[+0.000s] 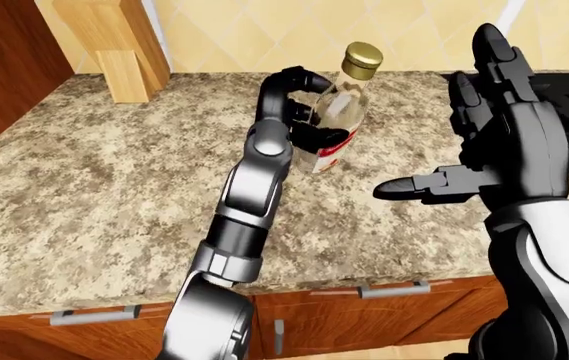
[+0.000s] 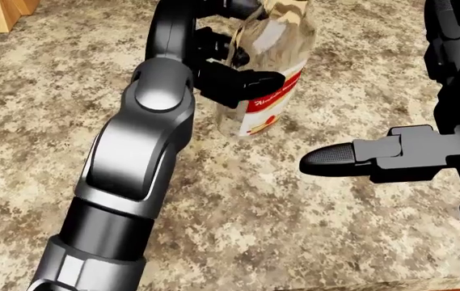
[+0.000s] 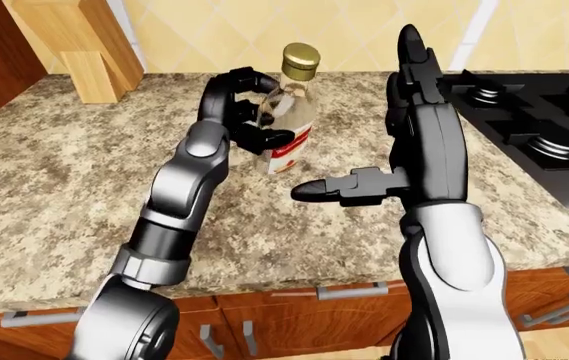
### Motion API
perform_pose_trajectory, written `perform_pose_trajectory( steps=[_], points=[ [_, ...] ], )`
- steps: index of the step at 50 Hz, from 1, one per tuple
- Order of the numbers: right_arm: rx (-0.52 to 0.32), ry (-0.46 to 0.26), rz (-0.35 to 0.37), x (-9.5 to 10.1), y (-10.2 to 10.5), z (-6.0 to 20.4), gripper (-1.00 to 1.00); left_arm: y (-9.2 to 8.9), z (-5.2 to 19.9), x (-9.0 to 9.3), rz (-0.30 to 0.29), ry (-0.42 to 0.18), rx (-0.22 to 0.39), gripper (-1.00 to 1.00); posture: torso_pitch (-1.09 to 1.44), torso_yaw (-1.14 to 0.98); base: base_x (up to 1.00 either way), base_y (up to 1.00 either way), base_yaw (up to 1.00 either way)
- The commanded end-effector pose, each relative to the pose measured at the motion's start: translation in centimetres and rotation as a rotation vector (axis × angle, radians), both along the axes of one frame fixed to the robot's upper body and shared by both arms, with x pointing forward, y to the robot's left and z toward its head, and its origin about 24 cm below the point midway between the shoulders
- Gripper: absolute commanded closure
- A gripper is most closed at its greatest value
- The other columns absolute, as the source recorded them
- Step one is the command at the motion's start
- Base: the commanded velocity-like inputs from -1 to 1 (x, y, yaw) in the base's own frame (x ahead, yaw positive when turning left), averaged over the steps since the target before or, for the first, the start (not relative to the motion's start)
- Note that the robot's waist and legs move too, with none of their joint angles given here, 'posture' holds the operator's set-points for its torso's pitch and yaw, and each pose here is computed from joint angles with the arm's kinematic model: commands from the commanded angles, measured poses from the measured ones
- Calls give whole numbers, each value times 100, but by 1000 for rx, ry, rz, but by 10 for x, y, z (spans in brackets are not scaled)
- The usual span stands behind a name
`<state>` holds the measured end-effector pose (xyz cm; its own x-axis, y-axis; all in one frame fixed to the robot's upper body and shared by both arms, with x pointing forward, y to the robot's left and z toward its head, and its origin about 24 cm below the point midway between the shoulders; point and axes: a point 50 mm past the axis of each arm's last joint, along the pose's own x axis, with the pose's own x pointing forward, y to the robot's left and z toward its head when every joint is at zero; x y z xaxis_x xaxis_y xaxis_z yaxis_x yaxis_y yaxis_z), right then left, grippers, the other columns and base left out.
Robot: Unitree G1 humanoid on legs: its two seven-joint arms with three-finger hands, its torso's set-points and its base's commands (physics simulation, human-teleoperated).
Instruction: Move the drinks to the dining counter.
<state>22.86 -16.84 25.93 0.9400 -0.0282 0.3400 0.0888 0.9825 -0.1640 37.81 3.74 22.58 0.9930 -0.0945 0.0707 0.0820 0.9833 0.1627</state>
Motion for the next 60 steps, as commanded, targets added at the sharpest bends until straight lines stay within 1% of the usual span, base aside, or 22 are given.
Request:
perform_pose_trajectory(
  steps=[1,5,13,21,22,24,30,36,42,51,60],
  points=[
    [-7,-66,-5,-4,0,10,-100,-2,30,-8,-23,-100,-29,100,0,0,0,0,0],
    [-9,-67,-6,-5,0,11,-100,2,39,-16,-21,-119,-42,100,0,0,0,0,0],
    [-11,-66,-7,-4,0,11,-100,10,53,-25,-16,-143,-82,100,0,0,0,0,0],
    [-9,-72,-13,-7,-3,14,-100,17,64,-36,-20,-151,-120,100,0,0,0,0,0],
    [-7,-72,-12,-7,-3,13,-100,18,64,-37,-24,-149,-133,100,0,0,0,0,0],
    [-9,-66,-17,-6,-3,12,-100,21,66,-40,-25,-150,-152,100,0,0,0,0,0],
    [2,-56,-24,-7,-5,13,-100,26,73,-45,-20,-163,-175,100,0,0,-13,0,0],
    [3,-53,-22,-7,-5,11,-100,26,74,-48,-22,-163,-176,100,0,0,-37,0,0],
    [38,-45,6,-6,-4,11,-100,26,75,-49,-22,-168,-180,100,0,0,-30,0,-3],
    [43,-46,10,-7,-4,11,-100,24,74,-50,-34,-168,-179,100,0,0,-9,0,-95],
    [43,-45,0,-4,-8,9,-100,21,72,-45,-38,-165,-182,100,0,0,-7,0,-100]
  ],
)
